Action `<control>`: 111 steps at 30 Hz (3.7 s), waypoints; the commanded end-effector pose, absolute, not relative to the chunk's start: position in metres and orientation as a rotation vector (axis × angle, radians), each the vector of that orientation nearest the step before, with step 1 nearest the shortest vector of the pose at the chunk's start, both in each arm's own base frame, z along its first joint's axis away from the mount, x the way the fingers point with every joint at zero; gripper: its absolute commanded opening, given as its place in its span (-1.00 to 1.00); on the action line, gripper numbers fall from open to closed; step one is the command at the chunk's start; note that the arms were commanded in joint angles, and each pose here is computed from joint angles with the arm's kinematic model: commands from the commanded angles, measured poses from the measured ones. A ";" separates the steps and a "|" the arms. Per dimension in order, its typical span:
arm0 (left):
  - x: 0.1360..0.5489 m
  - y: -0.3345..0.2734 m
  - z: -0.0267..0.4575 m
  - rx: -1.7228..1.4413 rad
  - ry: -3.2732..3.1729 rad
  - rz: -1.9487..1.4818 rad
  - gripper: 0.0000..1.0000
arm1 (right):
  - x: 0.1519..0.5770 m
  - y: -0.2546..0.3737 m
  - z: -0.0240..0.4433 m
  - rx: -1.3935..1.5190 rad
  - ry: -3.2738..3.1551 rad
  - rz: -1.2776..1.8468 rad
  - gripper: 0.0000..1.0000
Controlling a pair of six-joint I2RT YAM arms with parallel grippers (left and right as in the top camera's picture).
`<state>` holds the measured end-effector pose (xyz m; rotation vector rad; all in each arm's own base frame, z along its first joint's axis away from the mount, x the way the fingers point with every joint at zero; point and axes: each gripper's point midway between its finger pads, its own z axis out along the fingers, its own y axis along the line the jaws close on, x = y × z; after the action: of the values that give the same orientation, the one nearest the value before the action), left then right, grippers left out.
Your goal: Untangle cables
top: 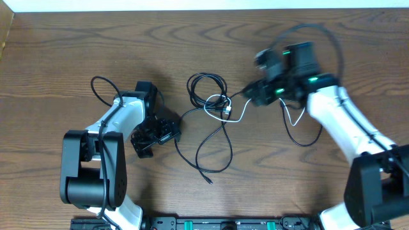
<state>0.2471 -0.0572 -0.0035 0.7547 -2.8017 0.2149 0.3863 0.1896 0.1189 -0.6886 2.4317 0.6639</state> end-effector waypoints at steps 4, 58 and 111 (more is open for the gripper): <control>0.245 -0.051 -0.012 0.714 -2.815 0.167 0.96 | 0.362 0.247 0.108 -1.032 2.329 0.442 0.27; 0.245 -0.051 -0.012 0.714 -2.815 0.167 0.96 | 0.327 0.319 0.018 -1.323 2.317 0.432 -0.98; 0.245 -0.051 -0.012 0.714 -2.815 0.167 0.96 | 0.389 0.072 0.383 -0.071 1.760 0.120 -0.98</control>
<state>0.2470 -0.0572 -0.0035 0.7504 -2.8027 0.2152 0.3765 0.1117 0.3623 -0.2019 1.8286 0.2329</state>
